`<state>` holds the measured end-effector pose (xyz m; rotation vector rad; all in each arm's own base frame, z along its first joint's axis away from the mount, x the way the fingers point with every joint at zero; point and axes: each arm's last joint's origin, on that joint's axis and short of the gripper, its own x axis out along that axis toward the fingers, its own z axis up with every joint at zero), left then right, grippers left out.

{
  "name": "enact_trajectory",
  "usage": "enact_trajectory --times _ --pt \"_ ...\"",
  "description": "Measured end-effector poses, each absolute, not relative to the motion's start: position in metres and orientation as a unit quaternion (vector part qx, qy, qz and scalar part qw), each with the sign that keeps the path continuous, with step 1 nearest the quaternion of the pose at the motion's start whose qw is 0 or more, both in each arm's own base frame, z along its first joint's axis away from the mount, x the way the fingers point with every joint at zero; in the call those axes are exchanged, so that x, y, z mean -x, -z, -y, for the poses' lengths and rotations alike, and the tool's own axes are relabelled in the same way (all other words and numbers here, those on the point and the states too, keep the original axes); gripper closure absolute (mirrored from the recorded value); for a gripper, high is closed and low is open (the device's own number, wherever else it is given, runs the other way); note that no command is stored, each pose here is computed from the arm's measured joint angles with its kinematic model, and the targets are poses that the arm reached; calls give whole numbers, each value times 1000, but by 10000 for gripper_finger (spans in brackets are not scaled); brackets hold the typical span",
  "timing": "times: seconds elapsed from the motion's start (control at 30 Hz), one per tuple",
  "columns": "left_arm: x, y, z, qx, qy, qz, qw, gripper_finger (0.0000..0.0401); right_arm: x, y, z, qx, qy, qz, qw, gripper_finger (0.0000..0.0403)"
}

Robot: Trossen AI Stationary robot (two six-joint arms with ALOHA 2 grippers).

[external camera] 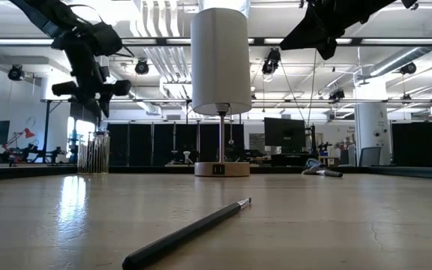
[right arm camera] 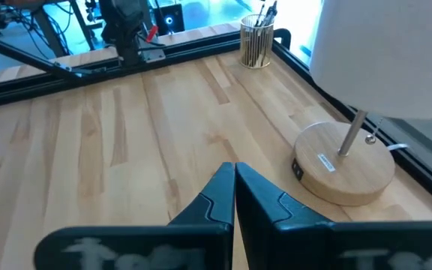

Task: Pick & Place Makeup Brushes
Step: Put the brow brush into the makeup holder, then put the eyeshadow brush into the makeup holder

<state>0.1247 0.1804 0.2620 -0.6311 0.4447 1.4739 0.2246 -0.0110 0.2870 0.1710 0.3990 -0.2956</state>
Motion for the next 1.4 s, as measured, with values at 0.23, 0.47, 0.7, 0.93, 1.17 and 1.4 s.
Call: enact_trajectory --times 0.23,0.47,0.7,0.93,1.17,1.4 --pt "-129 -281 -177 281 -604 -202 718 305 -224 -285 11 -84 146 -209 963 394" --pt "-154 -296 -138 297 -515 -169 786 367 -218 -275 11 -74 150 -269 948 394" --pt "-194 -289 -65 261 -452 -177 834 396 -216 -271 11 -57 143 -293 944 394" --pt "-211 -267 15 261 -391 -171 866 400 -216 -270 4 -66 53 -304 949 394" --pt "-200 -235 61 293 -354 -159 874 401 -223 -262 -18 -64 8 -323 944 394" --pt "-197 -211 70 300 -329 -172 879 401 -250 -229 -59 -101 -67 -373 920 394"
